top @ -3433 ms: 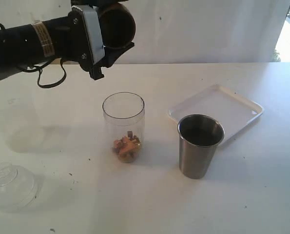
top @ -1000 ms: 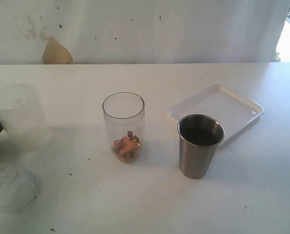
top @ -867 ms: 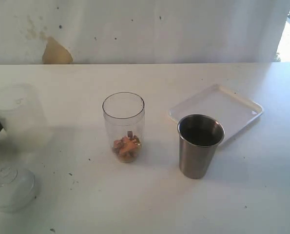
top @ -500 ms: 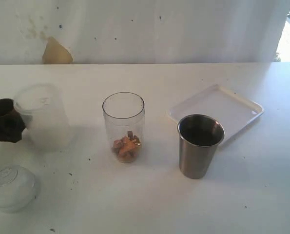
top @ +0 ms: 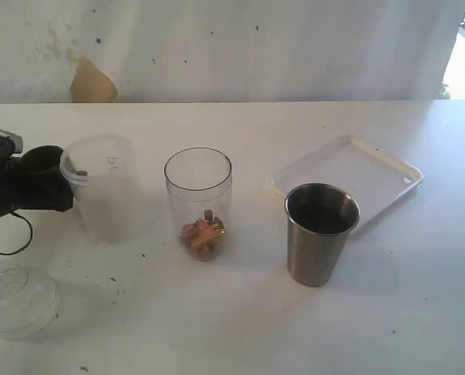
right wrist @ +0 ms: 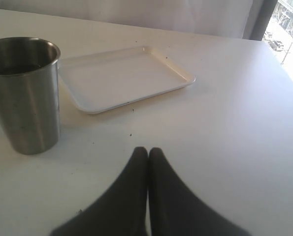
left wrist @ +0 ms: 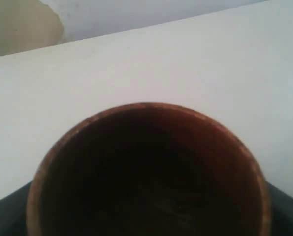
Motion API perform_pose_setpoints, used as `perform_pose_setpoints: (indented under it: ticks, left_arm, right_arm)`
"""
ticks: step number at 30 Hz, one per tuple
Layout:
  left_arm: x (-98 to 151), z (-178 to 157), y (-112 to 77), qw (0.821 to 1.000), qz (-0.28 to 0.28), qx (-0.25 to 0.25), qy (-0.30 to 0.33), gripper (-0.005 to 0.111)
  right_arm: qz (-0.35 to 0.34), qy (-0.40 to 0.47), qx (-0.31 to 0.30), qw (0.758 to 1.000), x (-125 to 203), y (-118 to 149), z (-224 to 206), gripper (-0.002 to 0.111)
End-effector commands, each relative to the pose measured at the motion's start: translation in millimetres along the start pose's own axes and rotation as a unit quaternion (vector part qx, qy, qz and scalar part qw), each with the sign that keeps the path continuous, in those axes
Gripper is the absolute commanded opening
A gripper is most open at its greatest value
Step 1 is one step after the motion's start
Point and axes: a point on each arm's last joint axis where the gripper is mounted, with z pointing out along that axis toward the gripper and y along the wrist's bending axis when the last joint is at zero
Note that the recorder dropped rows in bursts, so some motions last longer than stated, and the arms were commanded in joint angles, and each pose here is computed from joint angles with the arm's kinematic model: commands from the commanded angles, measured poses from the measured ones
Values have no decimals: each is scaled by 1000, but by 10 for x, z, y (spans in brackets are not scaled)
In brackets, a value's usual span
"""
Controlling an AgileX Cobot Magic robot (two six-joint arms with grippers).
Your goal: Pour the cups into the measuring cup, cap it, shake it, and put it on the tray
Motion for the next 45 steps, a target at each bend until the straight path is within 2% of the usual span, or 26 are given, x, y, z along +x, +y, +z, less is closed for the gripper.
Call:
perform_pose_setpoints:
  ticks: [1,3,5,8,9,13,16,18,23,32,35,37,39,42,45]
  left_arm:
    - [20,-7,160,994,-69,-85,14,0]
    - [31,-15,196,990,-87,-106,16,4]
    - [28,-11,178,992,-78,-96,16,12]
    - [18,-5,144,995,-61,-76,14,33]
    - [18,-5,144,995,-60,-76,14,43]
    - [17,-12,185,992,-77,-99,11,73]
    - [21,-14,190,992,-79,-101,12,87]
    - [23,-11,176,993,-68,-93,15,89]
    - [-80,-44,178,994,-54,-95,1,89]
    - [-699,-302,181,991,-25,-112,-62,89]
    - [-877,-420,175,989,-48,-121,-66,88]
    - [-1019,-527,164,987,-61,-129,-70,83]
    - [-1153,-645,150,986,-54,-141,-67,69]
    - [-1324,-839,119,985,-48,-159,-52,35]
    - [-1406,-1075,87,976,-107,-191,-10,1]
  right_arm:
    - [0,-5,3,1000,5,-3,2,0]
    - [0,-5,3,1000,5,-3,2,0]
    - [0,-5,3,1000,5,-3,2,0]
    - [0,-5,3,1000,5,-3,2,0]
    - [0,-5,3,1000,5,-3,2,0]
    - [0,-5,3,1000,5,-3,2,0]
    - [0,-5,3,1000,5,-3,2,0]
    - [0,-5,3,1000,5,-3,2,0]
    - [0,-5,3,1000,5,-3,2,0]
    - [0,-5,3,1000,5,-3,2,0]
    - [0,-5,3,1000,5,-3,2,0]
    - [0,-5,3,1000,5,-3,2,0]
    - [0,-5,3,1000,5,-3,2,0]
    - [0,-5,3,1000,5,-3,2,0]
    - [0,-5,3,1000,5,-3,2,0]
